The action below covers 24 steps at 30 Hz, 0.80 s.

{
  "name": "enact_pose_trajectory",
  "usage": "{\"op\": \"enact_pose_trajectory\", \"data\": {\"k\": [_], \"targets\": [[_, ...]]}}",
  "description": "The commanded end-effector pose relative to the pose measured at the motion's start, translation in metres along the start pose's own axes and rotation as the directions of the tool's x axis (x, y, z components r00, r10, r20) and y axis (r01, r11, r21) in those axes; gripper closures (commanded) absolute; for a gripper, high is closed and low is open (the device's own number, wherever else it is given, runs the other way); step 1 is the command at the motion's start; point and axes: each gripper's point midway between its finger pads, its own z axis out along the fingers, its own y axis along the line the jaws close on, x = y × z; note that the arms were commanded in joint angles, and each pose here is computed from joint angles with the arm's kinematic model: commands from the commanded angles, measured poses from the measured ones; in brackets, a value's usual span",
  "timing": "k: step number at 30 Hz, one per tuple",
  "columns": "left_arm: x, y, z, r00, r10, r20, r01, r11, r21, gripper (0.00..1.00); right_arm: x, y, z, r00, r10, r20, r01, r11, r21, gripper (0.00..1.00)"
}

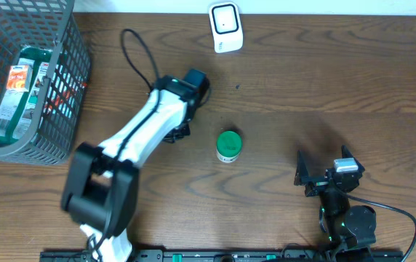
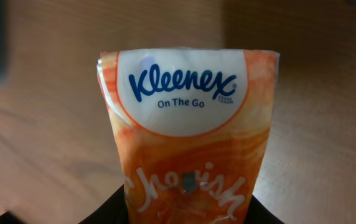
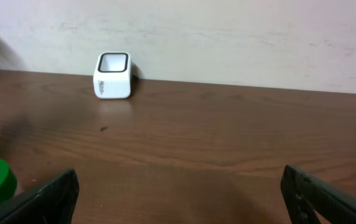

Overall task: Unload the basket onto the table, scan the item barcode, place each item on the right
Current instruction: 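Carry the Kleenex pack with the left gripper toward the scanner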

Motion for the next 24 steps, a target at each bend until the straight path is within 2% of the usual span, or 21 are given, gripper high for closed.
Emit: {"op": "enact_pose_trajectory", "data": {"k": [1,2,4,6,7,10,13,18,21,24], "targets": [[0.001,-0.010,0.018,1.000,0.005,-0.017,-0.006,1.000,-0.023,0.64,0.001,-0.003,0.000,1.000,0.017,-0.004,-0.017,1.000,0.014,0.01],[0.001,-0.013,0.022,1.000,0.009,-0.020,-0.010,1.000,-0.023,0.64,0.001,-0.003,0.000,1.000,0.017,-0.004,-0.017,1.000,0.014,0.01],[0.000,-0.016,0.027,1.000,0.008,-0.021,-0.008,1.000,-0.024,0.56,0.001,-0.003,0.000,1.000,0.017,-0.004,-0.017,1.000,0.014,0.01],[0.000,-0.016,0.027,1.000,0.007,-0.021,-0.008,1.000,-0.023,0.33,0.001,-0.003,0.000,1.000,0.017,-0.004,-0.017,1.000,0.014,0.01],[-0.001,-0.017,0.027,1.000,0.015,-0.021,-0.015,1.000,-0.018,0.26,0.001,-0.003,0.000,1.000,0.017,-0.004,-0.017,1.000,0.014,0.01],[-0.007,-0.021,0.019,0.998,0.055,-0.007,-0.055,0.998,0.019,0.19,0.001,-0.003,0.000,1.000,0.017,-0.004,-0.017,1.000,0.014,0.01],[-0.023,-0.024,0.000,0.996,0.081,0.029,-0.083,0.993,0.083,0.17,0.001,-0.003,0.000,1.000,0.017,-0.004,-0.017,1.000,0.014,0.01],[-0.048,-0.015,-0.040,0.999,-0.010,0.042,-0.002,0.963,0.270,0.16,0.001,-0.003,0.000,1.000,0.017,-0.004,-0.017,1.000,0.014,0.01],[-0.051,-0.001,-0.051,0.997,-0.076,-0.025,0.080,0.921,0.381,0.16,0.001,-0.003,0.000,1.000,0.017,-0.004,-0.017,1.000,0.013,0.01],[-0.046,0.013,-0.048,0.981,-0.139,-0.134,0.184,0.889,0.420,0.17,0.001,-0.003,0.000,1.000,0.017,-0.004,-0.017,1.000,0.014,0.01]]}}
